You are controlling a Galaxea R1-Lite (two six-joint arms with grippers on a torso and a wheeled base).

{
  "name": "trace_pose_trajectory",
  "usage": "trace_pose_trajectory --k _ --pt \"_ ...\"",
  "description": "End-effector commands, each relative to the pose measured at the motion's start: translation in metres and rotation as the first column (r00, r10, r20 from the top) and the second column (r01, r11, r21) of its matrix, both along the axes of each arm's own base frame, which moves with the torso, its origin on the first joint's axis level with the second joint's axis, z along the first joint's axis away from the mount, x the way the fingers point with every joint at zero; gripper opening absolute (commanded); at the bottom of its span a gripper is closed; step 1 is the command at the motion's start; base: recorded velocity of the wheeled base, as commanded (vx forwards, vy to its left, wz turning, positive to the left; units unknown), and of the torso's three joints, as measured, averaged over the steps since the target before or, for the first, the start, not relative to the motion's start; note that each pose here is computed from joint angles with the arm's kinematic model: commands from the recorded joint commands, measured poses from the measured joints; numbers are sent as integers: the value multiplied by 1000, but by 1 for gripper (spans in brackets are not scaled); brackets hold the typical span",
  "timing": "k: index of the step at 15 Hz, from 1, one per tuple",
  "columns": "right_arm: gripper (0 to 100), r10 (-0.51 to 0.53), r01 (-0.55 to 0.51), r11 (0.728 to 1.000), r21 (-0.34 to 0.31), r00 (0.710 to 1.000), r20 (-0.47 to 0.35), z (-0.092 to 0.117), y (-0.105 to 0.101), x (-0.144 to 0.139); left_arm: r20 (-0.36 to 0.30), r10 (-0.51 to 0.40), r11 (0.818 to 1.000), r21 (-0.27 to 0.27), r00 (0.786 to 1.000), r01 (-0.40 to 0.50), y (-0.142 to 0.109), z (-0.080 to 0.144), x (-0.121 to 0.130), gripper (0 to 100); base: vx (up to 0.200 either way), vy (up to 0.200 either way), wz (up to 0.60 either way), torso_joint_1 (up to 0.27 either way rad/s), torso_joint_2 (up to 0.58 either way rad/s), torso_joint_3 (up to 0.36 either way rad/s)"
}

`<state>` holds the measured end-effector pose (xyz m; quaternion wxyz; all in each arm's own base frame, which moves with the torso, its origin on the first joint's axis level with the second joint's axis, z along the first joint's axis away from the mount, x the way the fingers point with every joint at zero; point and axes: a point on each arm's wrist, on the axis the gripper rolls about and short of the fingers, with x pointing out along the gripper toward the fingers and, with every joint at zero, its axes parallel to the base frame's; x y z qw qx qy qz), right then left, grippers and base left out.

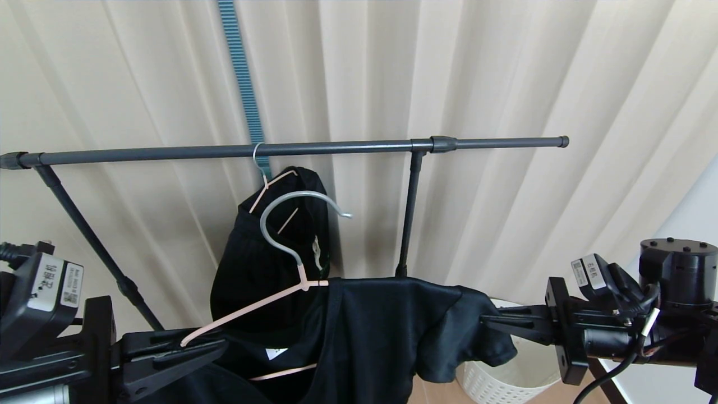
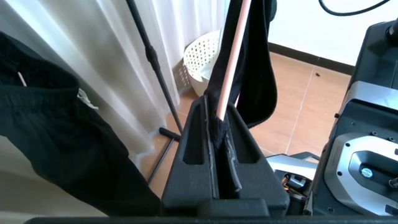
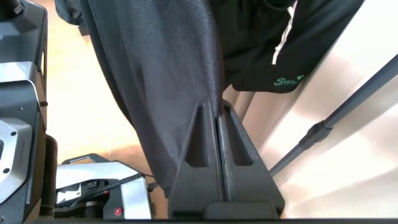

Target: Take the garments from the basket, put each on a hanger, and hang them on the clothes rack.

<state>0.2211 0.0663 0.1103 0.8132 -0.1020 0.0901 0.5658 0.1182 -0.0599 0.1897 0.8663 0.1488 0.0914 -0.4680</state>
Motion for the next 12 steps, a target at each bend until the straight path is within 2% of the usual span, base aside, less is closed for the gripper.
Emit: trace_pose_trajectory --k 1,5,8,12 --pt "0 -11 11 1000 3 1000 12 3 -2 2 3 -1 1000 -1 1000 1 0 1 0 0 0 0 0 0 0 0" --pt "0 -97 97 995 13 994 51 11 -21 14 2 3 1000 -4 1000 -3 1 1 0 0 0 0 0 0 0 0" --pt "0 -188 187 982 25 979 74 19 -43 31 -5 4 1000 0 1000 -4 0 0 1 0 0 0 0 0 0 0" --pt "0 -224 223 975 24 972 68 16 -52 42 -10 20 1000 -4 1000 -20 2 0 2 0 0 0 0 0 0 0"
